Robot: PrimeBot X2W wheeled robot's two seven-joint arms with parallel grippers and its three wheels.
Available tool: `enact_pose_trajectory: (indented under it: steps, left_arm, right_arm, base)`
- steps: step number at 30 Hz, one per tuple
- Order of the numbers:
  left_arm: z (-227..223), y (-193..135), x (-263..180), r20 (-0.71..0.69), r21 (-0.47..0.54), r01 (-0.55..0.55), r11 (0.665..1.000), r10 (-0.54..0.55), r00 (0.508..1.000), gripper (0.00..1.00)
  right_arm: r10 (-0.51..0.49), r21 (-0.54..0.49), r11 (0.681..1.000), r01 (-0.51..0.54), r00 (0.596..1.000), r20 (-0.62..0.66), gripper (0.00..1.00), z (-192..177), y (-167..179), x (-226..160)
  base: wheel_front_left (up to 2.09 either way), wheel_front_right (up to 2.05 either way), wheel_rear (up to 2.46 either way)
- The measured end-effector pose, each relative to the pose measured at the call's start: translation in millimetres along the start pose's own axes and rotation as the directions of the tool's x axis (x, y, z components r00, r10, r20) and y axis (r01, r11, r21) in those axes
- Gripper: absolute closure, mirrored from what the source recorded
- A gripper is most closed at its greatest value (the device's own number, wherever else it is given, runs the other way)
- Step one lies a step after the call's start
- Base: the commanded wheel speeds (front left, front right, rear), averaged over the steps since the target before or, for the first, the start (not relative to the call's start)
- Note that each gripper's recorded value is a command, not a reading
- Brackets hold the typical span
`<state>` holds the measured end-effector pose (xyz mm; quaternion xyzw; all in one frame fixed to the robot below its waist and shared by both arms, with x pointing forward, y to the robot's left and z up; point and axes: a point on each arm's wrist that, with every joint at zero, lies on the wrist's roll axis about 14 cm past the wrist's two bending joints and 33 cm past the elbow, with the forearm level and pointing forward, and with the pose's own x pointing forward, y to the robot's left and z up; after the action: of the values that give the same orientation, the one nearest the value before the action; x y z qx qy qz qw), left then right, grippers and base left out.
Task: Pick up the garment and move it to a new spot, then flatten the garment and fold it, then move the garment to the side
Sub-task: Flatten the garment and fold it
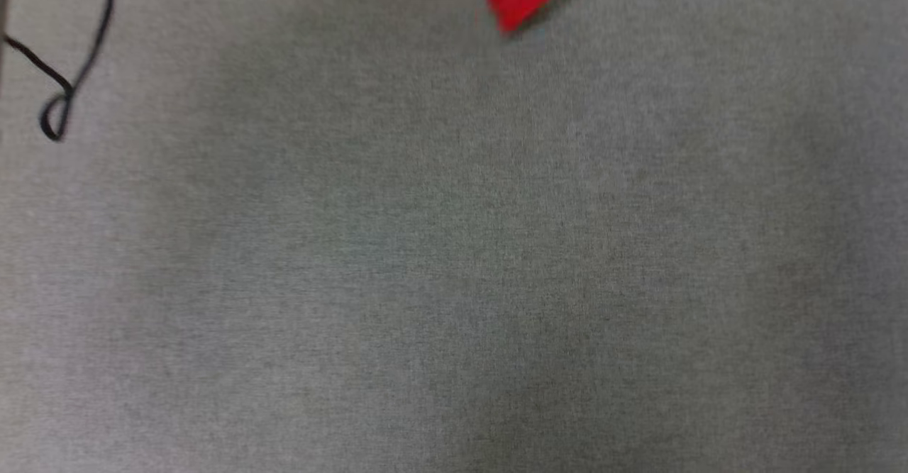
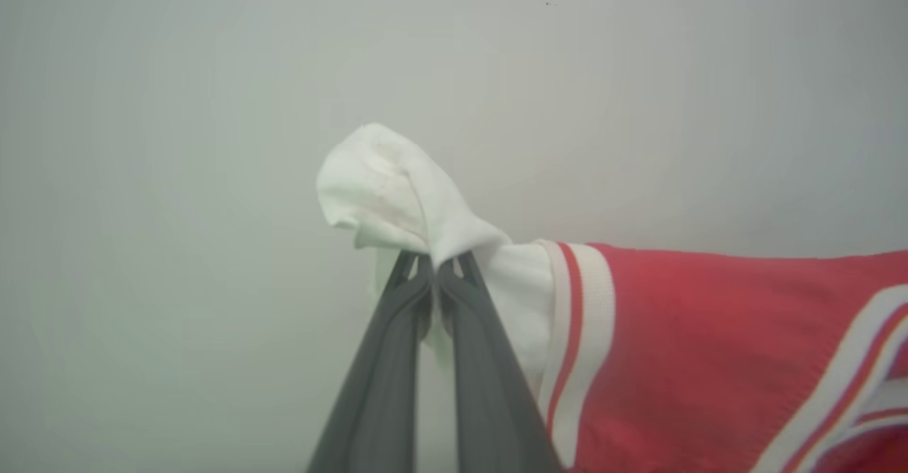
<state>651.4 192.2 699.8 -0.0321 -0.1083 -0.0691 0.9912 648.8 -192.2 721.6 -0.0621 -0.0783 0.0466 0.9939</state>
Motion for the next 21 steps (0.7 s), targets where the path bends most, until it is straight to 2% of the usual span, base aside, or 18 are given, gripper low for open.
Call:
enact_pose_trajectory:
  steps: [3,7,11,12,18,21]
  left_arm:
    - [-0.8,0.9,20.9,0.049,0.011,0.004,1.000,-0.005,0.999,1.00]
    - [-11.6,-4.4,45.3,0.099,-0.008,0.022,1.000,-0.021,0.995,1.00]
    - [-54.9,-1.1,50.7,0.037,-0.040,0.009,0.999,-0.007,0.999,1.00]
    - [-54.9,-1.1,50.7,0.037,-0.040,0.009,0.999,-0.007,0.999,1.00]
    - [-141.5,5.9,34.8,-0.133,-0.091,-0.026,0.996,0.013,0.991,1.00]
    - [-160.1,8.1,26.3,-0.167,-0.110,-0.037,0.993,0.018,0.986,1.00]
  right_arm:
    - [0.003,-0.022,1.000,-0.001,0.998,0.064,1.00,10.0,0.4,18.6]
    - [0.013,-0.042,0.999,-0.009,0.995,0.097,1.00,5.2,2.3,40.1]
    - [0.038,-0.035,0.999,-0.037,0.999,0.033,1.00,-32.8,12.5,49.3]
    - [0.038,-0.035,0.999,-0.037,0.999,0.033,1.00,-32.8,12.5,49.3]
    - [0.062,0.056,0.997,-0.054,0.987,-0.145,1.00,-119.8,25.2,45.5]
    - [0.069,0.097,0.994,-0.053,0.982,-0.178,1.00,-139.7,30.1,38.5]
  base:
    - [0.00,0.00,0.00]
    - [0.00,0.00,0.00]
    - [0.00,0.00,0.00]
    - [0.00,0.00,0.00]
    - [0.00,0.00,0.00]
    - [0.00,0.00,0.00]
